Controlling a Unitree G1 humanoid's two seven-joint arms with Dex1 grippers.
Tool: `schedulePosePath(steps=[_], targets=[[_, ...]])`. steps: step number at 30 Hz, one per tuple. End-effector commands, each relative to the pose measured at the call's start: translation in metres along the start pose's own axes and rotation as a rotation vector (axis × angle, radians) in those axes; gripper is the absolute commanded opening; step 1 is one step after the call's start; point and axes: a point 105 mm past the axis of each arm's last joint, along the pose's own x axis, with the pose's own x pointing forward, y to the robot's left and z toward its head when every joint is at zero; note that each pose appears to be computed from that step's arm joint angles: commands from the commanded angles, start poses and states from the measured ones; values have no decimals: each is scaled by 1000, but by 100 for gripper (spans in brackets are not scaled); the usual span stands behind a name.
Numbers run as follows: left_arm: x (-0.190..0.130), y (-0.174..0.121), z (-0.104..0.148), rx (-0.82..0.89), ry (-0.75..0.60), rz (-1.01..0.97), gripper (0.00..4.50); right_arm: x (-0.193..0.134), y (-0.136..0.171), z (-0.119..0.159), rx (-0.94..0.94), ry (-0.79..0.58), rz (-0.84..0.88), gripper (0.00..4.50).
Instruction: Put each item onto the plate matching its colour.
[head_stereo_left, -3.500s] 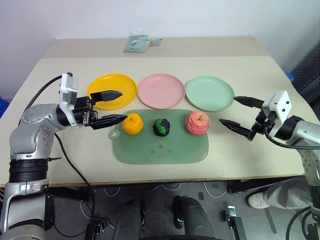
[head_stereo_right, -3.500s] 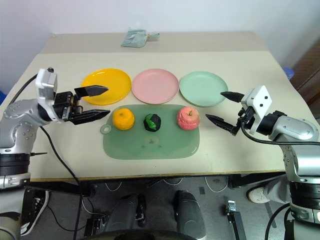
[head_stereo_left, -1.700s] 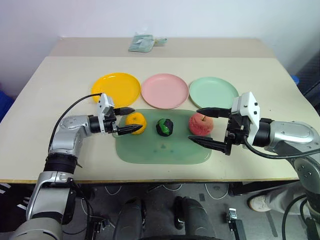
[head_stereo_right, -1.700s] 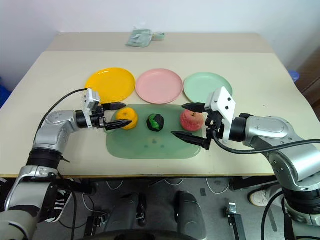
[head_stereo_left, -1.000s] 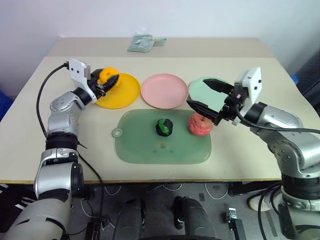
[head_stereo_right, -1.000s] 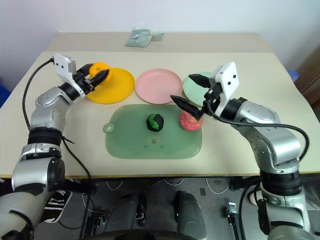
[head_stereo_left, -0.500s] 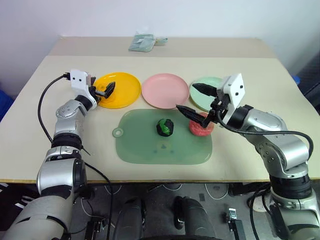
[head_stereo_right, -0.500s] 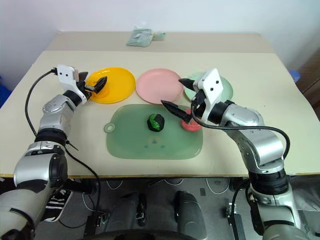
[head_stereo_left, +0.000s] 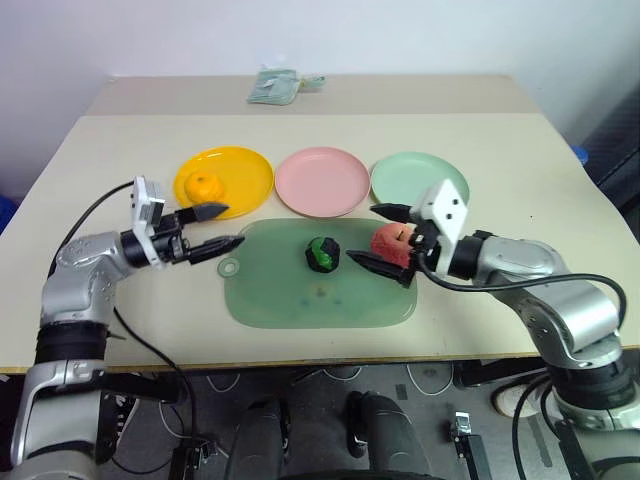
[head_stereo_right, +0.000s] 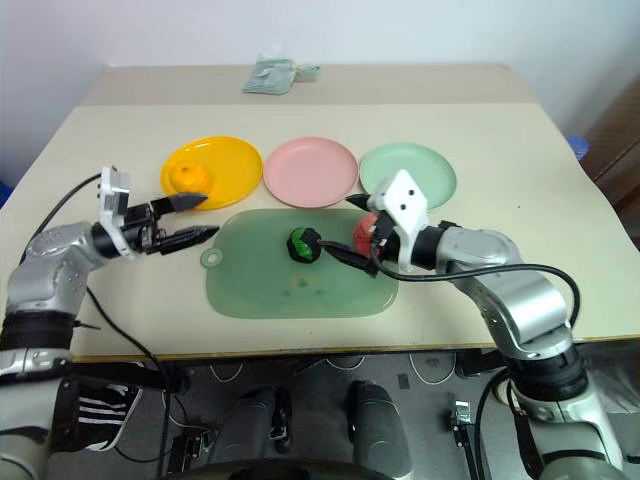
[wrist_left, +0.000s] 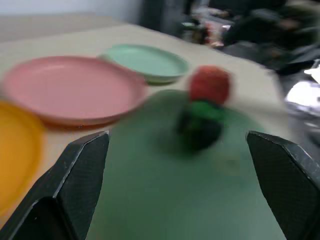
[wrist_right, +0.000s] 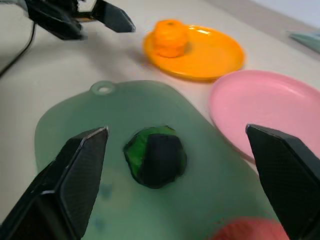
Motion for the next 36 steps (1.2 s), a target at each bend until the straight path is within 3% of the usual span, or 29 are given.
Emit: schedulePosePath(steps=[1,17,32,35,36], targets=[[1,-14,21,41,-21,-66,446,11,1,6,-15,-7,-8,450],[-9,-30,27,95,12,-43,446,51,15,-26,22,107,76,450],[1,-31,35,120,1,-24,446,65,6,-46,7,136,-6,450],[1,-31,35,123,-1,-21,450,64,5,-48,3,142,-13,368],[0,-31,35,123,-1,-21,450,63,5,-48,-3,146,-12,320]])
